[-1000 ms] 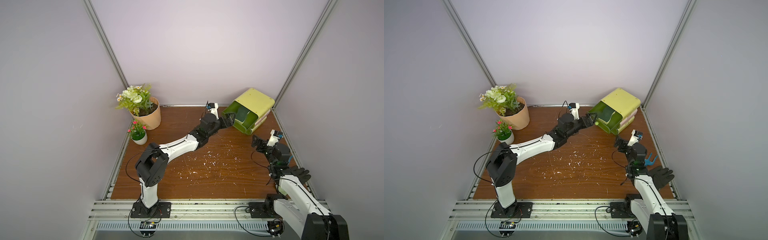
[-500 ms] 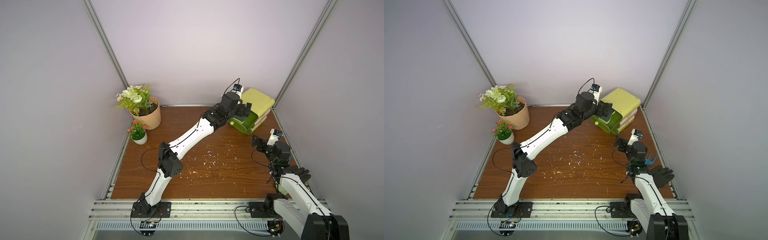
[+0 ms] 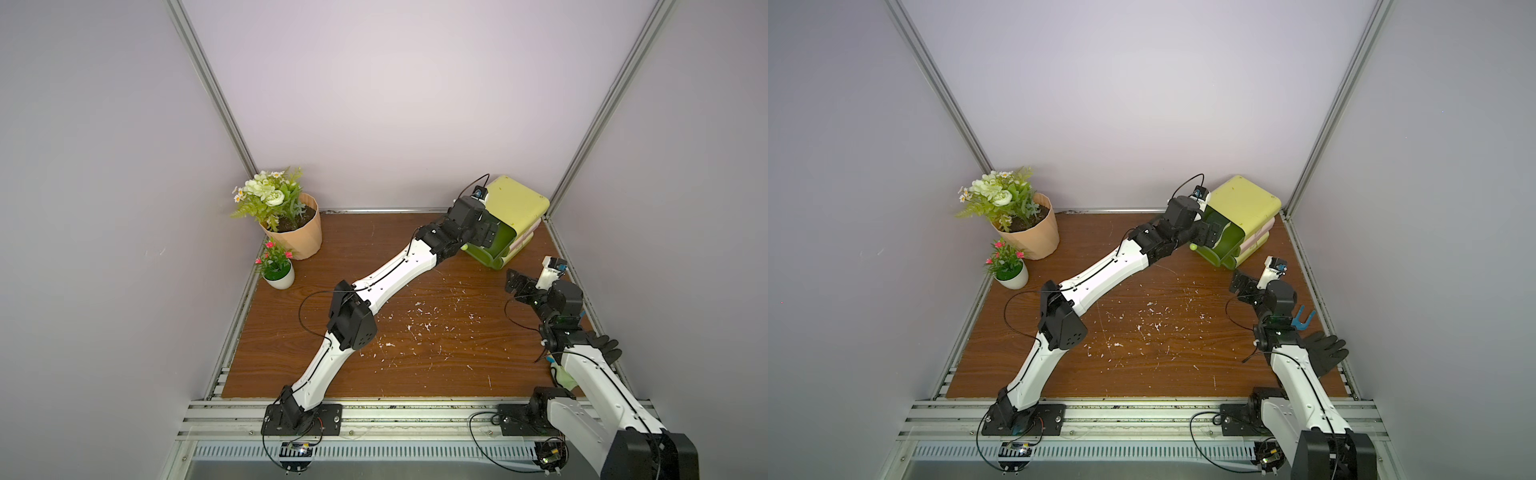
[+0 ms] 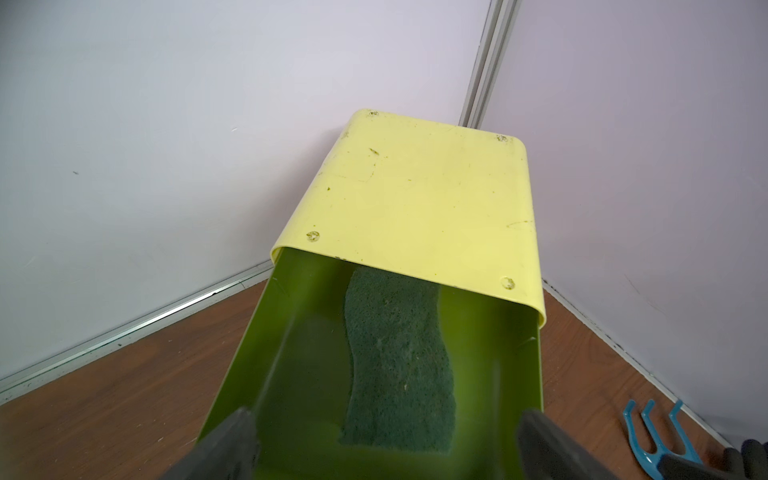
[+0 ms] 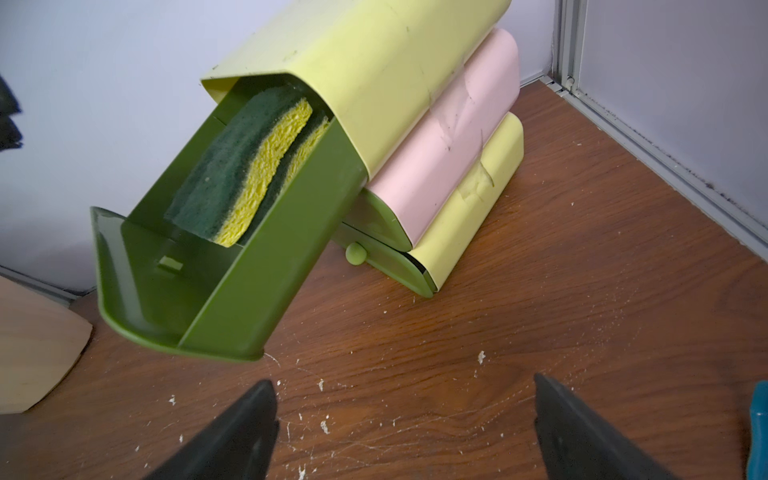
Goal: Take the sponge out of the drawer
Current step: Move the storage box to the center of the board.
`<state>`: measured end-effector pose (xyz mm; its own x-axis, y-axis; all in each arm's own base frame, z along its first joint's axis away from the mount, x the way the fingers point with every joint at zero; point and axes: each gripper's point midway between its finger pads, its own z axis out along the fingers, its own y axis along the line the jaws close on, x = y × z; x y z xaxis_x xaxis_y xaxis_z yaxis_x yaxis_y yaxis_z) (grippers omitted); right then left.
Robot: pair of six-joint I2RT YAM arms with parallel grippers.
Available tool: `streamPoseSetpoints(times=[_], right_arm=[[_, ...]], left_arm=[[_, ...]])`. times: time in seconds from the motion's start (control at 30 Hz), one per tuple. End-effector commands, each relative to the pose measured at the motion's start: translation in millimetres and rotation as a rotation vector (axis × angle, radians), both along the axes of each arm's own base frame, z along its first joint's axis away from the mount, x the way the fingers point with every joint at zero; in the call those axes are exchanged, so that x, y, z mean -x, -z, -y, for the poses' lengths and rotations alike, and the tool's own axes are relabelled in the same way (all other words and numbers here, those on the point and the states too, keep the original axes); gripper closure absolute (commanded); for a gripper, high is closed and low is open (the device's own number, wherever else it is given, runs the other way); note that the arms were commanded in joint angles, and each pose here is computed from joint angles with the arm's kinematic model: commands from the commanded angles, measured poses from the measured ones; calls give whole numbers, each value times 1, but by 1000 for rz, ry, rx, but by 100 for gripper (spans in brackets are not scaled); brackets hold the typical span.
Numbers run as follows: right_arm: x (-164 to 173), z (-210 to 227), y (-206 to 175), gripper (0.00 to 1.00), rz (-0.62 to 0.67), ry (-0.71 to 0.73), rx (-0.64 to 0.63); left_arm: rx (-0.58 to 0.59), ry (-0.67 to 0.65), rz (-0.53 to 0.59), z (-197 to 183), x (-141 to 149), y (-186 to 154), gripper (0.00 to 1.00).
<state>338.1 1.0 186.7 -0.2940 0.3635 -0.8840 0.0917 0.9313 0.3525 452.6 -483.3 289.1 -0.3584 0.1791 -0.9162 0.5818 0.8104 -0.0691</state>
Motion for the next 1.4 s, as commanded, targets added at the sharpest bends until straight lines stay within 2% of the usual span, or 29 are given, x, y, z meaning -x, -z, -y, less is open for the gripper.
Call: streamPoseSetpoints(times=[0.0,0.13,0.37,0.6,0.77,0.87,1.0,1.1,1.2,1.37], right_arm=[[-6,-1,-22,1,49,-13,-2],[-11,-1,-34,1,64,-20,-4],[-31,1,-79,3,97,-15,-1],[-60,13,-100,13,64,25,93],[-69,17,-105,24,54,34,135],[-73,15,-109,26,63,28,133],[-88,19,-126,24,49,45,140],[-103,21,-143,12,45,55,129],[-117,29,-159,6,52,87,133],[-143,56,-158,1,13,125,84]], left_arm=[[11,4,50,7,-4,-8,0],[-1,-3,52,5,-5,-6,0],[44,7,93,-12,11,-35,0],[79,1,81,-53,47,-41,0],[148,4,75,-86,79,-45,0],[173,-4,72,-107,96,-42,0],[204,-12,87,-127,111,-42,0],[195,-22,94,-134,114,-41,0],[195,-6,81,-136,113,-39,1],[261,27,19,-142,103,-39,0]])
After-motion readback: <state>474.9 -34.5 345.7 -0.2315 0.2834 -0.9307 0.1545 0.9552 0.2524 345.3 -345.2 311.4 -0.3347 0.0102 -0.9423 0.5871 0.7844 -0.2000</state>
